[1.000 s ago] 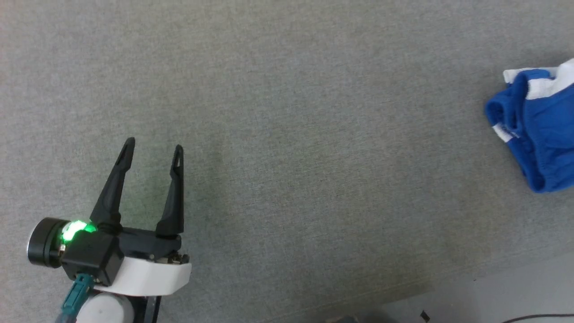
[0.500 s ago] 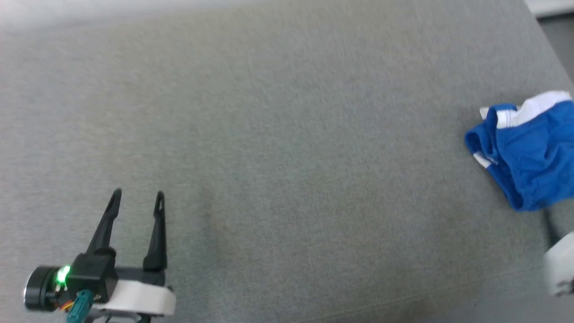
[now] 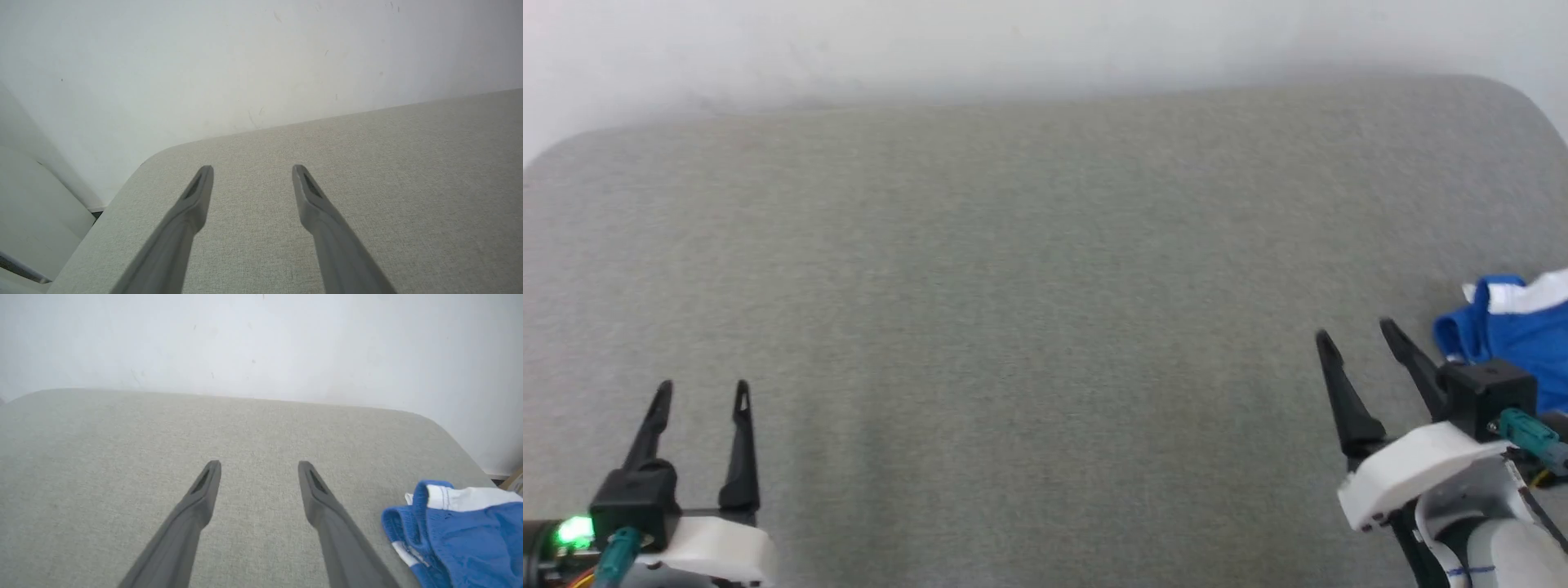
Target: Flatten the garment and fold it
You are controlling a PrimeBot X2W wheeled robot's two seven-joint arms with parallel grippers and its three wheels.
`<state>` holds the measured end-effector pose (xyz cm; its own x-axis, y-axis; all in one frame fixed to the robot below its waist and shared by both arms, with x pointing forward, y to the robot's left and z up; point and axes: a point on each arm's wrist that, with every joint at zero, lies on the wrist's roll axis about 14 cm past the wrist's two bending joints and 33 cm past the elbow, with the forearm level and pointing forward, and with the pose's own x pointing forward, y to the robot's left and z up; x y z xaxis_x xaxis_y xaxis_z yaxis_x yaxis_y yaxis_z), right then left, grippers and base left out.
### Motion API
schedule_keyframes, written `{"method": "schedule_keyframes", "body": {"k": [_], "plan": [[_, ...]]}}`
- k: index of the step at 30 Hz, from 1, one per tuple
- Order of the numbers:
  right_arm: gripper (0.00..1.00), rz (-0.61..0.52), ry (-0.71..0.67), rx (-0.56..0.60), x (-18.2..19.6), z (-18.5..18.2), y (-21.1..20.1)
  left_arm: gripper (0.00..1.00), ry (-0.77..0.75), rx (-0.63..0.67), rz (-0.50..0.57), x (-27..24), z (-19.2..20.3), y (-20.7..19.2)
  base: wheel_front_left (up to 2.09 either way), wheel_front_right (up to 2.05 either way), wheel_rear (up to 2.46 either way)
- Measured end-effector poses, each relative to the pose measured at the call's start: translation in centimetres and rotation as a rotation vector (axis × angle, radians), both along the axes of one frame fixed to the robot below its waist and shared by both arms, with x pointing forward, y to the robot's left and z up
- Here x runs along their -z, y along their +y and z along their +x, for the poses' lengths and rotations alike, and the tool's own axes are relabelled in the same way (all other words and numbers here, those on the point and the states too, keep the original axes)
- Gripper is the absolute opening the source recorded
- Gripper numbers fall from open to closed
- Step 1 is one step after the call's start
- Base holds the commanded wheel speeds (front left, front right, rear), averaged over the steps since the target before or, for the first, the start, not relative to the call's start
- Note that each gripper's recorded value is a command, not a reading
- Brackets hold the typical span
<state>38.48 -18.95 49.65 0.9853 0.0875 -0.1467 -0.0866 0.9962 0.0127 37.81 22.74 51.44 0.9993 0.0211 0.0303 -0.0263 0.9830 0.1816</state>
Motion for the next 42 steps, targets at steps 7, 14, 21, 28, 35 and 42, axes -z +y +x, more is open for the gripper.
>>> {"method": "schedule_keyframes", "body": {"k": [7, 14, 21, 28, 35, 42], "plan": [[1.0, 0.05, -0.153, -0.058, -4.7, -0.1, 2.9, 1.0, 0.022, -0.068, -0.004, -0.3, -2.2, 2.5, 0.0, 0.0, 0.0], [1.0, 0.079, -0.16, -0.039, -5.0, -3.0, 2.7, 1.0, 0.063, -0.048, -0.041, 0.4, -3.9, 1.6, 0.0, 0.0, 0.0], [1.0, 0.107, -0.153, -0.012, -4.5, -4.6, 1.9, 1.0, 0.053, -0.021, -0.065, -0.1, -4.3, 0.3, 0.0, 0.0, 0.0], [0.0, 0.116, -0.162, -0.011, -4.6, -4.7, 1.9, 0.0, 0.054, -0.008, -0.077, -0.2, -4.5, -0.2, 0.0, 0.0, 0.0], [0.0, 0.112, -0.156, -0.01, -4.4, -4.7, 1.9, 0.0, 0.054, -0.013, -0.085, -0.1, -4.5, -0.3, 0.0, 0.0, 0.0], [0.0, 0.105, -0.147, -0.009, -4.1, -4.7, 1.8, 0.0, 0.058, -0.008, -0.084, 0.0, -4.4, -0.6, 0.0, 0.0, 0.0]]}}
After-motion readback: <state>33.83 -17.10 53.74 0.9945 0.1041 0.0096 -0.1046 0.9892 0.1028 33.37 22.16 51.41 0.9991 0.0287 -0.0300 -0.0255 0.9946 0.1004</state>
